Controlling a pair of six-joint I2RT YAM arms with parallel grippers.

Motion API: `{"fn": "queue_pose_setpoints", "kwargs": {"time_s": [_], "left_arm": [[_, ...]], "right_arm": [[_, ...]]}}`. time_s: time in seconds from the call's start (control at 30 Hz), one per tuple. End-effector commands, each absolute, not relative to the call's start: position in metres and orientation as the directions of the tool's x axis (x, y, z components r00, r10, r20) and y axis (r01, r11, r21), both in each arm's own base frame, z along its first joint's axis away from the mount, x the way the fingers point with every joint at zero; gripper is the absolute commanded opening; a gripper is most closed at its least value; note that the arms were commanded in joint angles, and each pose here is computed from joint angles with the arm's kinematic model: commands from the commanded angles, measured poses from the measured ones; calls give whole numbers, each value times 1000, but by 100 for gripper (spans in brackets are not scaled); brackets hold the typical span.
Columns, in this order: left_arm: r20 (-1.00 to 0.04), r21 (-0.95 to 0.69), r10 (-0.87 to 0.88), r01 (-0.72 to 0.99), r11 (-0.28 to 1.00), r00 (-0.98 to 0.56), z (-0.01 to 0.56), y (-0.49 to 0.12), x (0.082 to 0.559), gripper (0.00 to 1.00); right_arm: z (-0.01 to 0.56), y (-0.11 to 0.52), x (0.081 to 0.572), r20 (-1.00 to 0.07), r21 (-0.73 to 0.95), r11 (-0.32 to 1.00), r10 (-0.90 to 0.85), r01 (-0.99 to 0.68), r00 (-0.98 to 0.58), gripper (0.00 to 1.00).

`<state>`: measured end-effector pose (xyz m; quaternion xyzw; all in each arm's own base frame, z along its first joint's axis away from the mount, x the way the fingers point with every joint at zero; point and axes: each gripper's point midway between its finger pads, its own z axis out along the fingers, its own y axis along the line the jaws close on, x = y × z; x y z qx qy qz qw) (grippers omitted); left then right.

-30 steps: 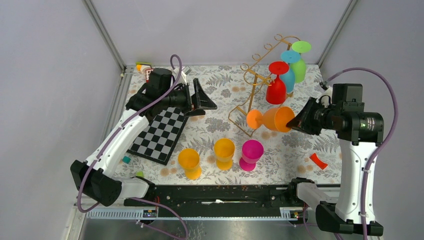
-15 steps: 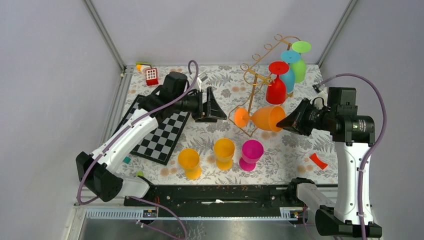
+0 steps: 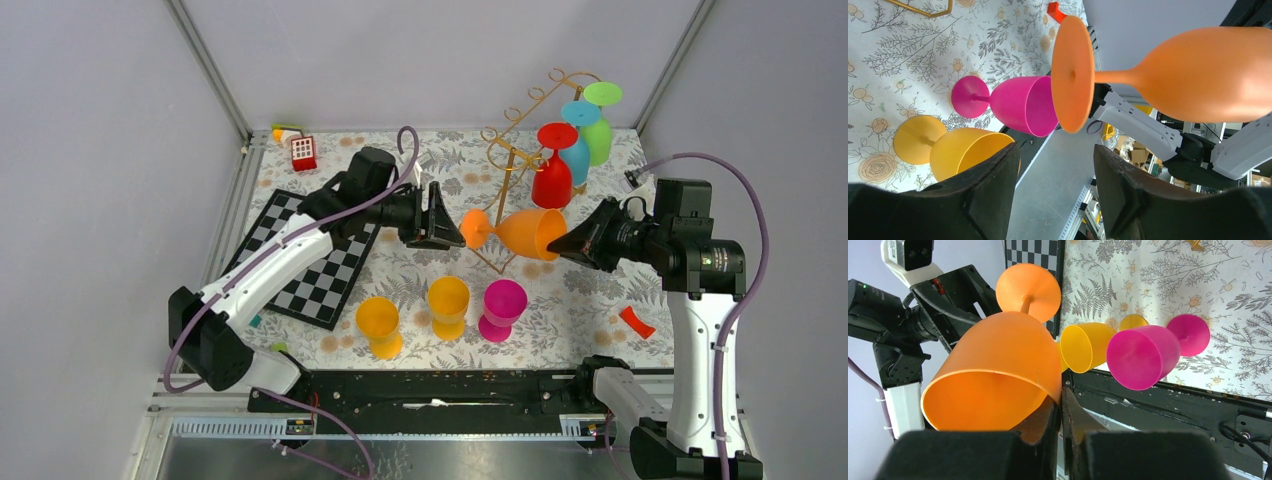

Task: Place the wine glass upside down on the wine glass rack
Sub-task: Turn the wine glass upside down at the wine rack.

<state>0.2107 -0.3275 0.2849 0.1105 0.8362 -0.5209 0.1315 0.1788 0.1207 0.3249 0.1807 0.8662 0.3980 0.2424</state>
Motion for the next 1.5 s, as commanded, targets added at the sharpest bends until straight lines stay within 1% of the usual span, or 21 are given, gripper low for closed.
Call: {"fn": "queue_pose_setpoints", "kwargs": {"time_s": [0.0, 0.43, 0.6, 0.73, 0.9, 0.97, 1.1, 1.13, 1.17, 1.2, 1.3, 1.4, 1.47], "left_arm": [[-408, -833, 26, 384, 398, -912, 304, -341, 224, 56], [-396, -835, 42, 379, 400, -917, 302, -361, 231, 36], [-389, -837, 54, 377, 397, -920, 300, -365, 228, 26], [-390, -836, 63, 381, 394, -919, 299, -366, 227, 18], [-400, -835, 65, 393, 386, -914, 301, -366, 227, 2], [-410, -832, 60, 400, 385, -910, 303, -366, 228, 0], [-450, -816, 42, 430, 386, -892, 310, -363, 230, 0], [-466, -809, 36, 443, 388, -884, 313, -362, 231, 0], [-482, -800, 31, 454, 391, -876, 316, -361, 232, 0], [-502, -789, 24, 470, 396, -864, 319, -359, 233, 0], [-575, -747, -8, 521, 413, -818, 333, -351, 237, 0], [-639, -699, -40, 559, 446, -768, 344, -340, 243, 0], [-676, -669, -62, 577, 468, -734, 351, -332, 248, 0]], "right_arm": [[335, 127, 176, -285, 806, 587, 501, 78, -818, 0], [330, 126, 172, -276, 802, 590, 505, 94, -818, 0], [328, 125, 169, -280, 793, 602, 500, 96, -819, 0], [326, 125, 165, -282, 792, 603, 504, 98, -817, 0], [322, 125, 161, -281, 789, 607, 498, 98, -820, 1], [322, 125, 159, -283, 789, 607, 493, 92, -823, 4], [322, 126, 157, -301, 789, 611, 478, 66, -826, 17], [324, 127, 156, -307, 790, 611, 472, 55, -827, 26], [325, 127, 156, -315, 789, 613, 468, 47, -826, 39], [326, 126, 155, -325, 786, 617, 465, 38, -824, 46], [330, 124, 154, -367, 771, 636, 456, 9, -811, 63], [331, 121, 153, -399, 756, 655, 456, -3, -796, 73], [331, 118, 152, -420, 744, 668, 457, -10, -784, 83]]}}
